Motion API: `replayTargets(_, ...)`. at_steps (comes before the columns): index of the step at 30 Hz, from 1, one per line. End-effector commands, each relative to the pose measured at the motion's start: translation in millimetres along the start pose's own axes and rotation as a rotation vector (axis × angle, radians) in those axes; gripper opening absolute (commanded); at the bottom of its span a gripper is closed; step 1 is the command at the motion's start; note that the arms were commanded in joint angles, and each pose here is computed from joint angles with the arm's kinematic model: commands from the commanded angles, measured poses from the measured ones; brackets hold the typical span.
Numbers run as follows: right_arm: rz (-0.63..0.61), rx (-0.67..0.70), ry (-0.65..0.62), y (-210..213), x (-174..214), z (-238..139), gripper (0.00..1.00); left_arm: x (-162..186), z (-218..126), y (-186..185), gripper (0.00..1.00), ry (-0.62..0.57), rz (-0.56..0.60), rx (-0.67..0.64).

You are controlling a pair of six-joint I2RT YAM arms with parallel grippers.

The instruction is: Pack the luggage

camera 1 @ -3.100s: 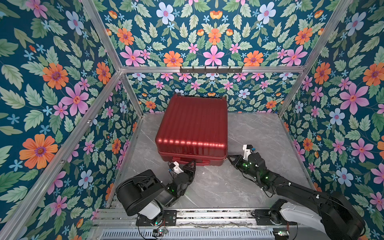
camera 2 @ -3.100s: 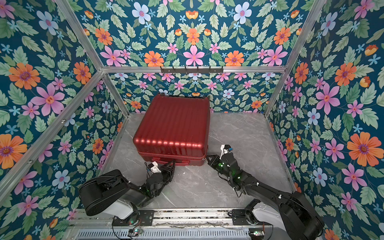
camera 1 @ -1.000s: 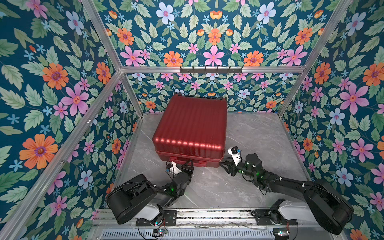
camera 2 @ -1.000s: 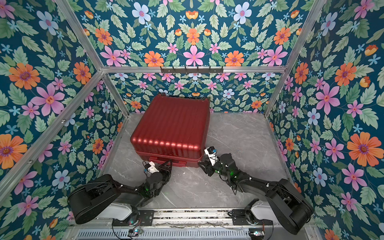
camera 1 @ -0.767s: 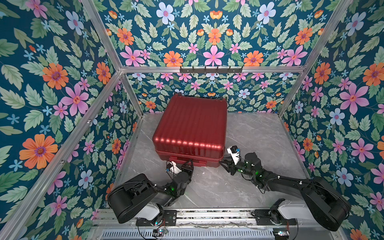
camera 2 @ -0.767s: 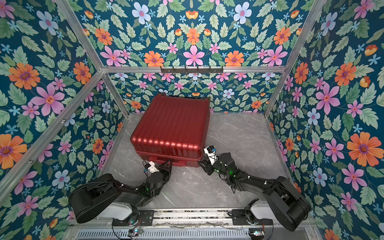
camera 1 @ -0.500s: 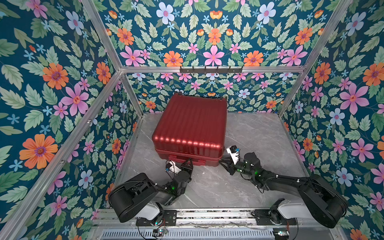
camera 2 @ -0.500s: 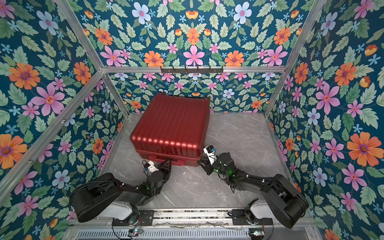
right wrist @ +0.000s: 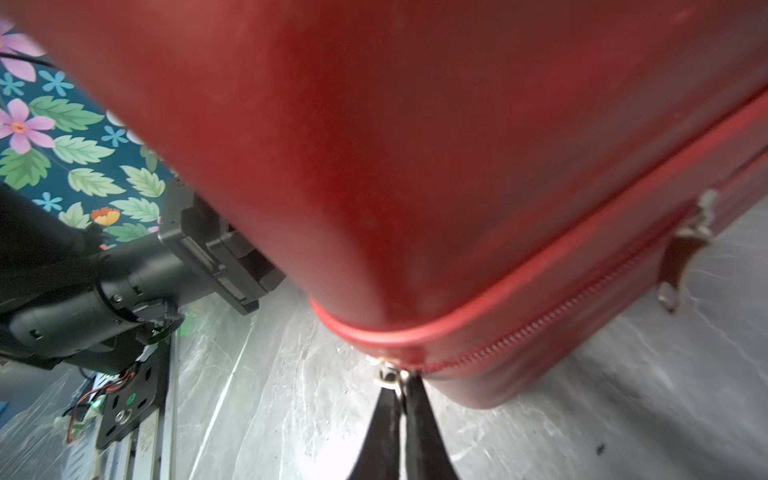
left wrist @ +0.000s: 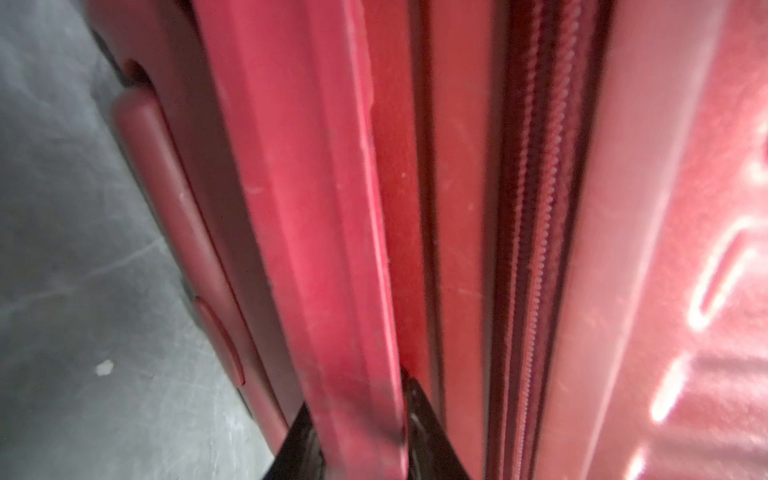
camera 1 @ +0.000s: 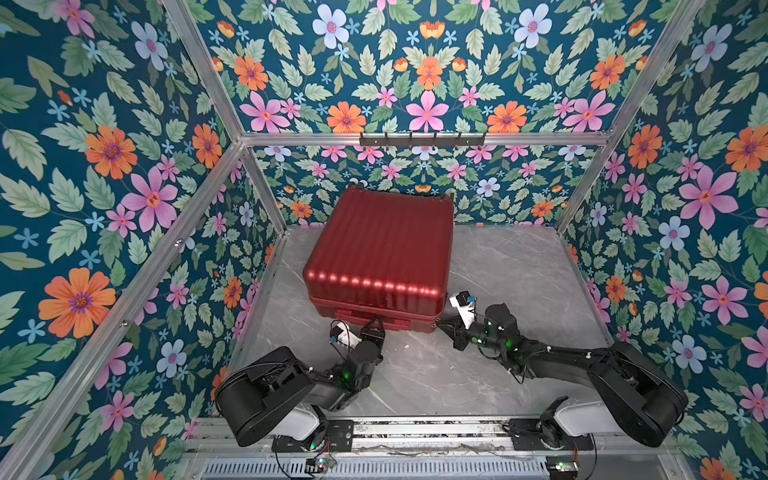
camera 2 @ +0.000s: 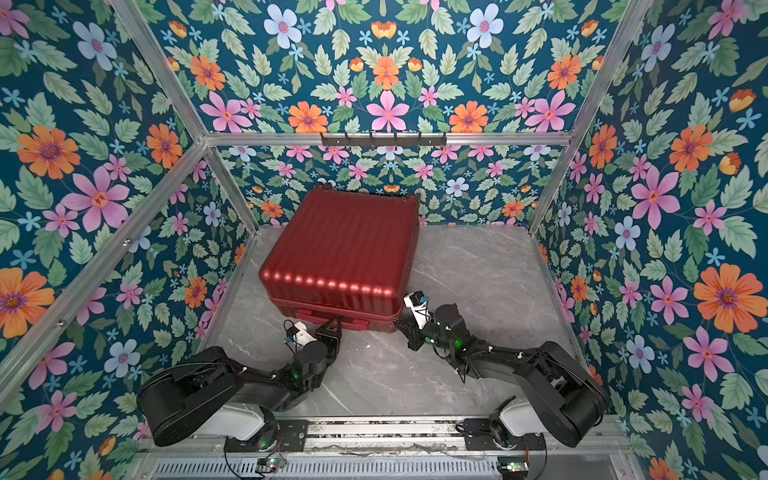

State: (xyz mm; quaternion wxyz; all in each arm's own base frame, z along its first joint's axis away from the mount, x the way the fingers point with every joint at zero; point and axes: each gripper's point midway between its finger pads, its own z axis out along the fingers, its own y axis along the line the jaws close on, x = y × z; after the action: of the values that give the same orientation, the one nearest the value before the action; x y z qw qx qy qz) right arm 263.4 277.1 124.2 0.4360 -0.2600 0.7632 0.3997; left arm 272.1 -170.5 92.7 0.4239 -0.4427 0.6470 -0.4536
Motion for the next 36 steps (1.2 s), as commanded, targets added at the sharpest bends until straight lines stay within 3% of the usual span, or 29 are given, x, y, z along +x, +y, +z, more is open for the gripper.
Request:
replayTargets(1,0.006,0.030,-0.071,-4,-21,2,0.00,6,-1,4,0.00,0.032,0.187,-0.017)
replayTargets(14,0.085,0.298,-0.051,-49,-15,-7,0.00,-1,-5,10,0.00,0.015,0.205,-0.056)
replayTargets(30,0.089,0.429,-0.023,-68,-11,-24,0.00,-8,-9,21,0.00,-0.005,0.206,-0.094)
replayTargets(36,0.089,0.404,-0.021,-66,-13,-25,0.00,-8,-9,13,0.00,-0.008,0.200,-0.065)
